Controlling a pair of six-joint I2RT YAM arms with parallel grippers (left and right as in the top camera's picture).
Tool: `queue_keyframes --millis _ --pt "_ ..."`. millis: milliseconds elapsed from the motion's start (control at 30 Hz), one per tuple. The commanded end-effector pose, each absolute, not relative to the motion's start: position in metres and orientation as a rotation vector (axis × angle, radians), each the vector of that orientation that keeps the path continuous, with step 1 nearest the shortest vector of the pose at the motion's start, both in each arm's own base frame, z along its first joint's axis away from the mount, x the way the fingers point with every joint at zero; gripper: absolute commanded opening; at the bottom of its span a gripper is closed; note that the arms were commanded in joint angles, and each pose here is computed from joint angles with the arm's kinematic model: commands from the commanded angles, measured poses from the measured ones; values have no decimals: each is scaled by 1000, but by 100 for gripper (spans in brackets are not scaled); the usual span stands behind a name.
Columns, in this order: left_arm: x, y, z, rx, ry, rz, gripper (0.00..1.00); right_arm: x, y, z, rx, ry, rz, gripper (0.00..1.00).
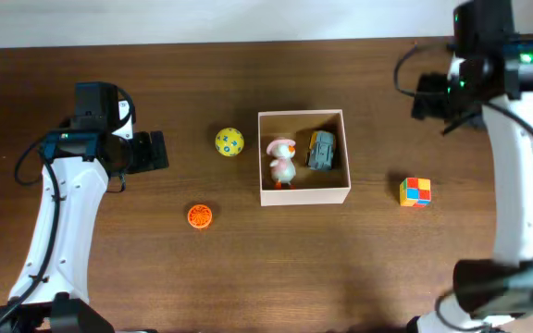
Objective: Pack container
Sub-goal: 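Move the right gripper to the colored cube and grasp it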
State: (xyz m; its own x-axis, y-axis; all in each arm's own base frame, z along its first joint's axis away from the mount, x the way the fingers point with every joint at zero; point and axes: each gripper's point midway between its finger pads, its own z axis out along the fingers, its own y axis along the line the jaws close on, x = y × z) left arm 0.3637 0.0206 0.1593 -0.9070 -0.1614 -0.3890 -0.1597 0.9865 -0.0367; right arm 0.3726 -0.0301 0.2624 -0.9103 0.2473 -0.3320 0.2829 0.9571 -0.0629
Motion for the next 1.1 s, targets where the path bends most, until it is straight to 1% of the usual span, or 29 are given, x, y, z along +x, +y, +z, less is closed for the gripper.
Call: queue_keyframes --millis 0,100,233,333,400,533,600,633,733,800,833,867,1000,1067 --pt "367 24 164 -219 2718 8 99 359 -37 195 303 2994 -94 81" --pt "367 24 164 -219 2718 8 99 347 -45 151 245 3082 -88 84" --pt "367 24 164 -219 2718 8 99 330 -50 99 285 3145 -23 88" --pt "367 24 164 -219 2718 8 99 319 -40 72 241 3175 96 88" --pt "367 24 164 -219 2718 8 99 312 -40 54 247 3184 100 88" --pt "367 24 164 -219 2718 8 99 310 -39 34 246 3167 97 87" --pt "367 24 164 -219 2718 8 99 313 -39 28 253 3145 98 81" --pt "367 24 164 -219 2718 8 99 314 -39 26 261 3136 96 81" --pt "367 24 164 -219 2718 8 99 319 -40 24 269 3113 92 67" --pt "367 24 164 -219 2718 8 99 321 -40 24 268 3104 91 63" --pt "367 24 164 -219 2718 8 99 321 -41 24 268 3103 90 60" --pt "367 24 164 -219 2718 8 99 321 -41 24 269 3102 91 54" --pt "367 24 164 -219 2718 8 99 322 -41 25 316 3096 92 47" --pt "367 24 164 -219 2718 8 99 324 -40 30 341 3091 99 44"
